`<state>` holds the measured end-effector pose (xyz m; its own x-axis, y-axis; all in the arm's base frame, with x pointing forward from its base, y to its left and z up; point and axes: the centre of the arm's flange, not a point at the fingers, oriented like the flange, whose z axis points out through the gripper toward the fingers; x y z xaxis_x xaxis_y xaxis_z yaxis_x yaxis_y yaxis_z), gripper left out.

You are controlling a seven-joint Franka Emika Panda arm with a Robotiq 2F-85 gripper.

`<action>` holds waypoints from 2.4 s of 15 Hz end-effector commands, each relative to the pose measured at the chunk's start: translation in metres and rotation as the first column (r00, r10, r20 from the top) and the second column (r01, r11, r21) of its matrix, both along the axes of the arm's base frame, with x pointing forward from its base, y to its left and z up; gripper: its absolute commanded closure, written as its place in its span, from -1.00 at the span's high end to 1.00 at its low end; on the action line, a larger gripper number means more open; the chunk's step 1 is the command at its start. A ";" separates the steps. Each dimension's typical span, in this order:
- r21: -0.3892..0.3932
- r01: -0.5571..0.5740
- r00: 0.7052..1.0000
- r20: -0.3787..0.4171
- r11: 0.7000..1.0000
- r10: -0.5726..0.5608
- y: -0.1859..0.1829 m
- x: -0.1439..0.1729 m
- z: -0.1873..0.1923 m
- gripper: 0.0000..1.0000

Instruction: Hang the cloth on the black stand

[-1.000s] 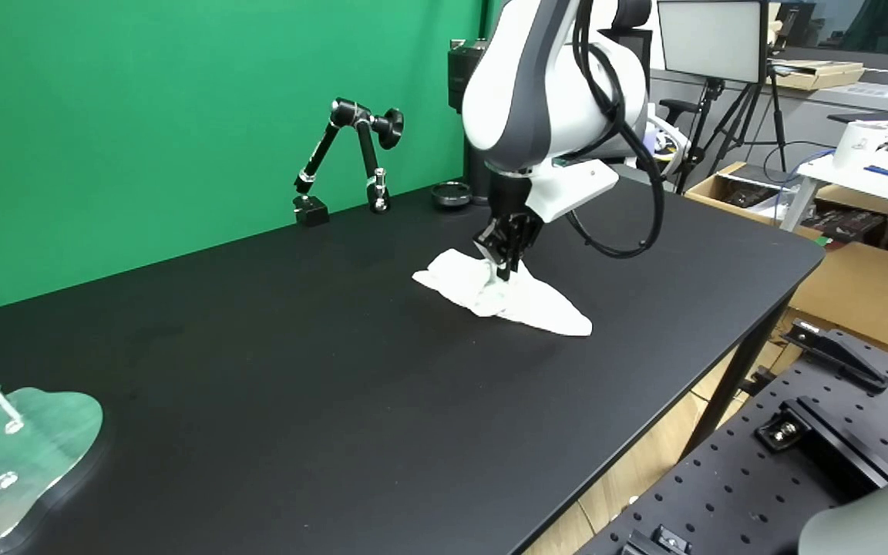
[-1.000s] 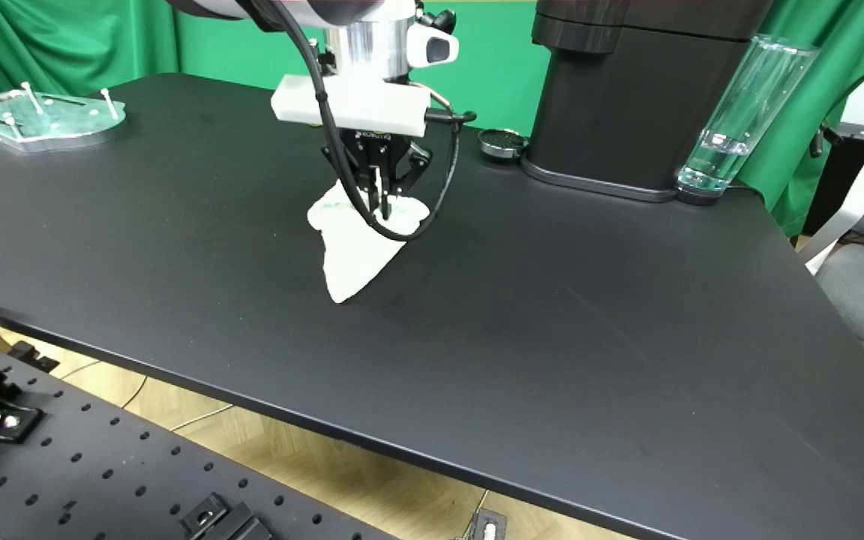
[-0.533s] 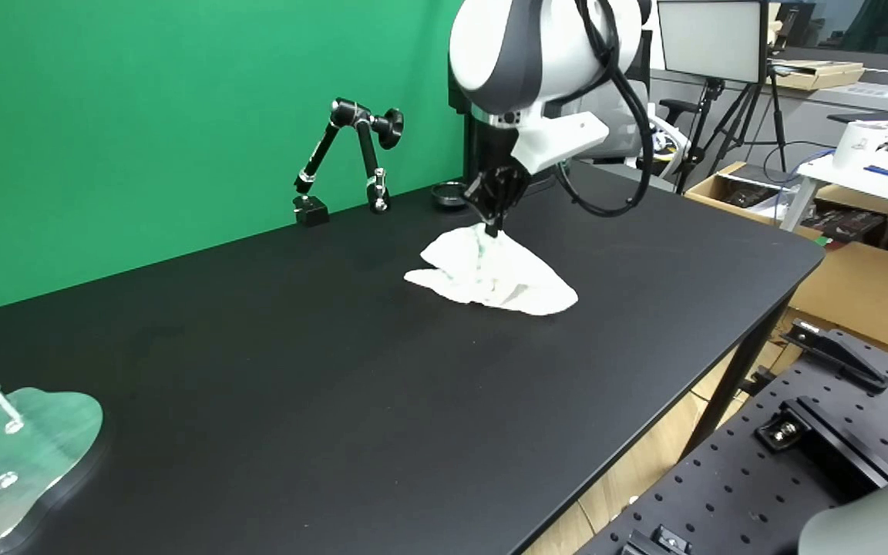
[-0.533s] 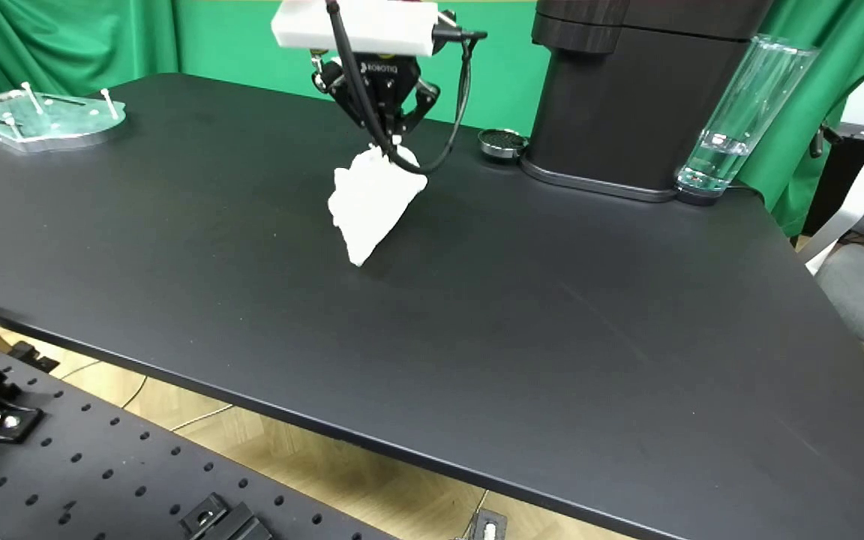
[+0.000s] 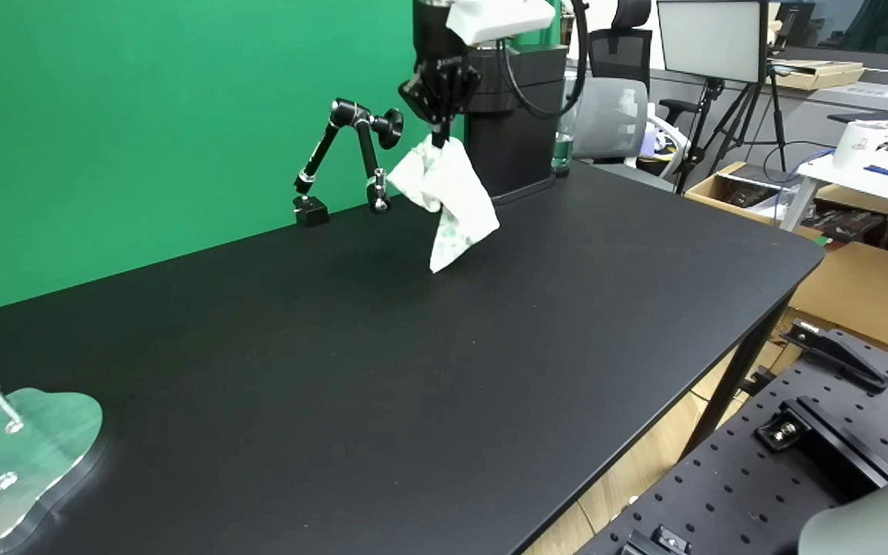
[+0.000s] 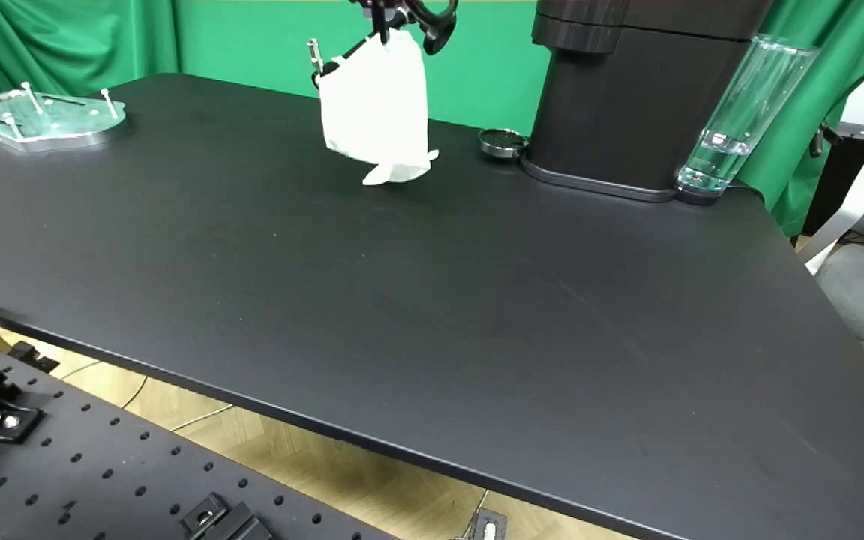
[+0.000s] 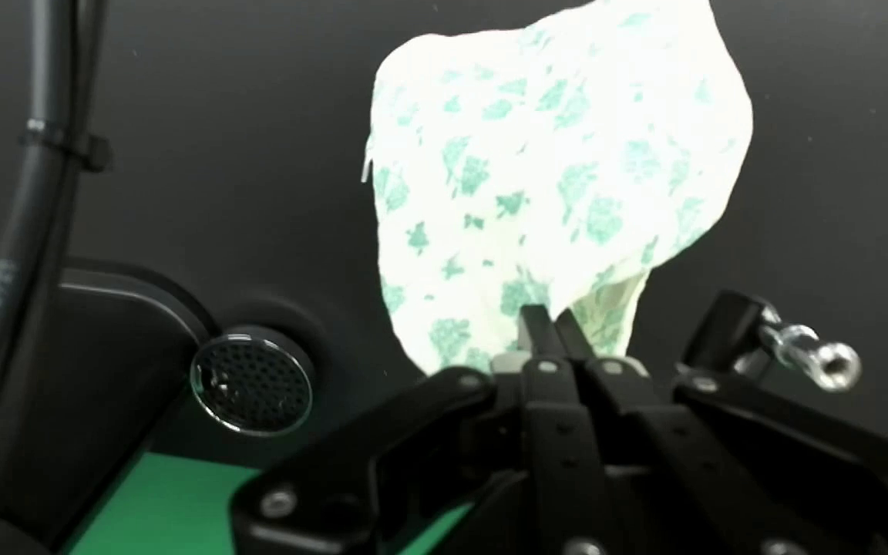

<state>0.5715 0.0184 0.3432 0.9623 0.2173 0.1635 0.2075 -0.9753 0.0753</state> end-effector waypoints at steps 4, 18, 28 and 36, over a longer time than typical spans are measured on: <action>0.041 -0.012 0.998 0.054 0.999 0.010 0.090 0.059 0.054 -0.99; 0.058 -0.041 0.999 -0.022 0.997 0.042 0.137 0.066 0.016 -0.99; 0.070 0.025 0.996 -0.092 0.997 -0.018 0.098 0.052 -0.013 -0.47; 0.067 0.039 0.993 -0.111 0.997 -0.031 0.080 0.045 -0.020 0.48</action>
